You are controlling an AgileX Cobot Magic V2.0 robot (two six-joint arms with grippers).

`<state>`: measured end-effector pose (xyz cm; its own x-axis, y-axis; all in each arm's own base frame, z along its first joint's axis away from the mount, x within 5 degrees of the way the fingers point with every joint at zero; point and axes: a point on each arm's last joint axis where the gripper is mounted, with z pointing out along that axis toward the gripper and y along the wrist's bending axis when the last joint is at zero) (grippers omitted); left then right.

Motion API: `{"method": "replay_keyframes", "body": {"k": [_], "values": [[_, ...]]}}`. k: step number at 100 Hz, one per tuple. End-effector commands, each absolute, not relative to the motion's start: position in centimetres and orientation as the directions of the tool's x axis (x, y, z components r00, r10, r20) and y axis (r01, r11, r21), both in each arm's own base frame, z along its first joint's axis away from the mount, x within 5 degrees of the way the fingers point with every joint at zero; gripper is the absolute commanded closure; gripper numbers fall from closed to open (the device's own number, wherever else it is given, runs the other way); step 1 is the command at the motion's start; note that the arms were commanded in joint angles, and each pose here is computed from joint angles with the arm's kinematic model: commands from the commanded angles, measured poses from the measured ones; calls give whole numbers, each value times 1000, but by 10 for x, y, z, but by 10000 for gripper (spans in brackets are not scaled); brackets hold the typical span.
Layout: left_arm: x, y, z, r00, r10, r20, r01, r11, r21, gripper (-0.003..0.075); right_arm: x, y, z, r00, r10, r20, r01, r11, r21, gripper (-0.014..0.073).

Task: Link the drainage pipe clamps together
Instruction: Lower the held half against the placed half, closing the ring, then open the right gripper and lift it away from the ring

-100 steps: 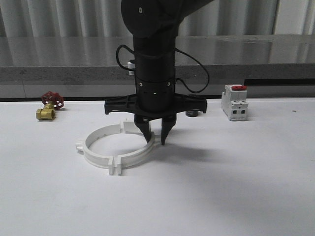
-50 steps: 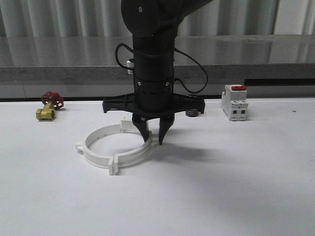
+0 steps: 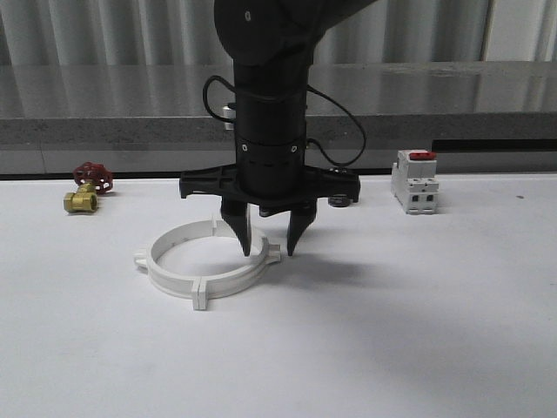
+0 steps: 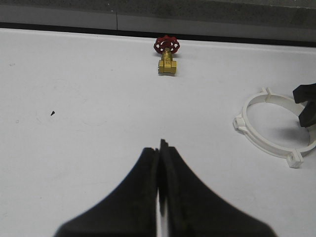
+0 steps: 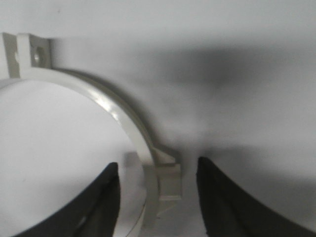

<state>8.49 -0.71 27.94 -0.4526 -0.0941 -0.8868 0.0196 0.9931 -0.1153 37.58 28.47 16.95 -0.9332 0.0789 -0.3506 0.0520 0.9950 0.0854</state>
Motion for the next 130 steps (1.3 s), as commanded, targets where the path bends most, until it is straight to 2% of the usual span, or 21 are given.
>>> {"method": "replay_keyframes", "body": {"k": [1,18,31,54,64,79,98,111,130], "values": [[88,-9,293,-368,-99,-925,45,991,-124,741,377,287,208,-898,93,-431,29,988,154,109],[88,-9,293,-368,-99,-925,45,991,-124,741,377,287,210,-896,93,-434,27,988,155,104],[88,-9,293,-368,-99,-925,45,991,-124,741,376,283,223,-886,66,-459,-6,988,153,104],[88,-9,293,-368,-99,-925,45,991,-124,741,366,263,269,-856,-92,-508,-143,988,64,104],[88,-9,293,-368,-99,-925,45,991,-124,741,364,246,293,-818,-162,-552,-211,977,26,105],[88,-9,293,-368,-99,-925,45,991,-124,741,363,201,335,-759,-198,-620,-244,970,-10,105],[88,-9,293,-368,-99,-925,45,991,-124,741,349,128,368,-746,-166,-644,-226,974,11,105],[88,-9,293,-368,-99,-925,45,991,-124,741,327,77,373,-752,-104,-651,-145,989,9,105],[88,-9,293,-368,-99,-925,45,991,-124,741,271,22,361,-741,-5,-671,-11,1000,5,105]]}}
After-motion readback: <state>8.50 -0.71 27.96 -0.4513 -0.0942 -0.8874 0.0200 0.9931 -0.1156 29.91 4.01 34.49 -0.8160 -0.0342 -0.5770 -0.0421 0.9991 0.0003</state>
